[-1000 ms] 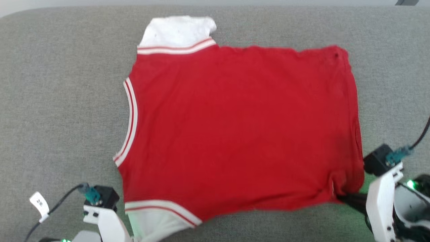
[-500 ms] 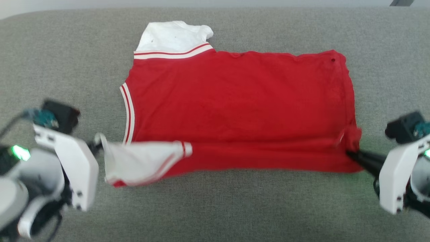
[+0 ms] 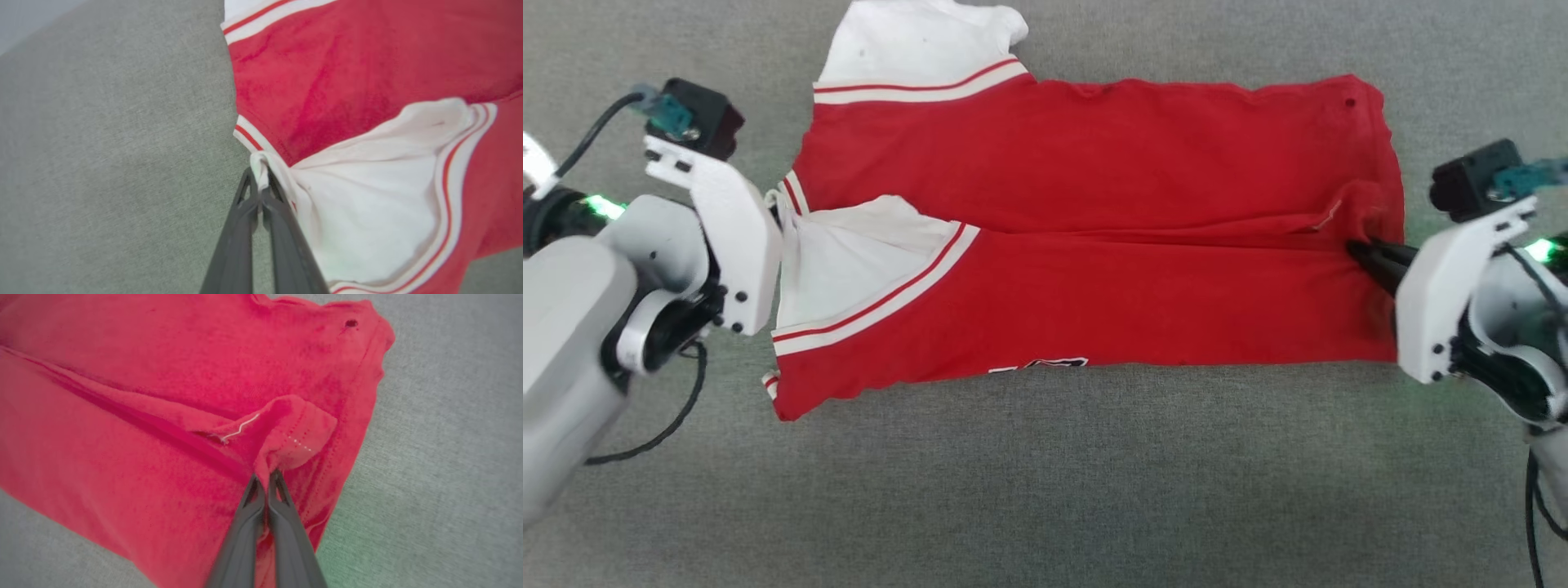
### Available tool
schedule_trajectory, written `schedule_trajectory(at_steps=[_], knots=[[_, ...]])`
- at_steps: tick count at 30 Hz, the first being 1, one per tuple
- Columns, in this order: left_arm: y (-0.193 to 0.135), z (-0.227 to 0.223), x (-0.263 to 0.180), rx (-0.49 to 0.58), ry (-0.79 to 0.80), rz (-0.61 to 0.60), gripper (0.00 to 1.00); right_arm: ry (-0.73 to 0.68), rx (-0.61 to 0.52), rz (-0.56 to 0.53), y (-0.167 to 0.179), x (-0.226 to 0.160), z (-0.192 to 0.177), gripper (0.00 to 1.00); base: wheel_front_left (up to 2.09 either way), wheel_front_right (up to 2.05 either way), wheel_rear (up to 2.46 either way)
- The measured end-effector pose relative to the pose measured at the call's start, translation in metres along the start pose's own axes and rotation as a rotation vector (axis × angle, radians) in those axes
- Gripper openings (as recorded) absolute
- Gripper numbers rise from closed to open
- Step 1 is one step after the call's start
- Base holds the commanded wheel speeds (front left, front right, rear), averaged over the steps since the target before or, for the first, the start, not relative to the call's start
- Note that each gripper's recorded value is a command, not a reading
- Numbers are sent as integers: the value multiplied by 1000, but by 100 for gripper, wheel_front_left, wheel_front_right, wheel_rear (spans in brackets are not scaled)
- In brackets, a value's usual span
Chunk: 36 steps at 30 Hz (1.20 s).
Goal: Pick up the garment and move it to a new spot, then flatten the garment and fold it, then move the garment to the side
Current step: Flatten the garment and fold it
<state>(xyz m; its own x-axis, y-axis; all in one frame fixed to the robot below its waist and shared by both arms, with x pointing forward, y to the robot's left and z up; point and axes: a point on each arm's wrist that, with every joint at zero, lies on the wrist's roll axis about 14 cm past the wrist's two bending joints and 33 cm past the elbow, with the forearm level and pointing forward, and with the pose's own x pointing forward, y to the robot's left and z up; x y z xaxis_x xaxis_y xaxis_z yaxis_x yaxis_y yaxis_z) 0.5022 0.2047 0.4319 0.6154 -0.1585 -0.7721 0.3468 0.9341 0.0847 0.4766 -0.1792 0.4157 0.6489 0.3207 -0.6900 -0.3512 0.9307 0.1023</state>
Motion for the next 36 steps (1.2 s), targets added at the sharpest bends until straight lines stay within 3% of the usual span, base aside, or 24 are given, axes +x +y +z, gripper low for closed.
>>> schedule_trajectory(at_steps=[6, 7, 8, 10, 11, 12, 24, 36], knots=[[-4, -27, 39, -66, 127, -34, 0, 76, 1, 0, 0, 25, -15, 0, 0, 0, 0], [-4, -31, 43, -84, 148, -39, 5, 81, 1, 1, 0, 27, -16, 0, 0, 0, 0], [-3, -32, 45, -94, 162, -41, 17, 81, 1, 2, 0, 28, -15, 17, 0, 0, 0], [-1, -33, 48, -127, 188, -41, 50, 68, -8, 6, 2, 30, -12, 56, 0, 0, 0], [-1, -33, 49, -120, 196, -46, 84, 60, -11, 9, 3, 30, -10, 100, 0, 0, 0], [0, -31, 48, -124, 196, -47, 100, 52, -16, 10, 3, 29, -9, 100, 0, 0, 0], [18, -21, 11, -166, 173, 22, 100, -298, 15, -70, -17, -12, 50, 100, 0, 0, 0], [-28, -66, -23, -198, 282, -24, 100, -619, 74, -275, -37, -69, 62, 100, 0, 0, 0]])
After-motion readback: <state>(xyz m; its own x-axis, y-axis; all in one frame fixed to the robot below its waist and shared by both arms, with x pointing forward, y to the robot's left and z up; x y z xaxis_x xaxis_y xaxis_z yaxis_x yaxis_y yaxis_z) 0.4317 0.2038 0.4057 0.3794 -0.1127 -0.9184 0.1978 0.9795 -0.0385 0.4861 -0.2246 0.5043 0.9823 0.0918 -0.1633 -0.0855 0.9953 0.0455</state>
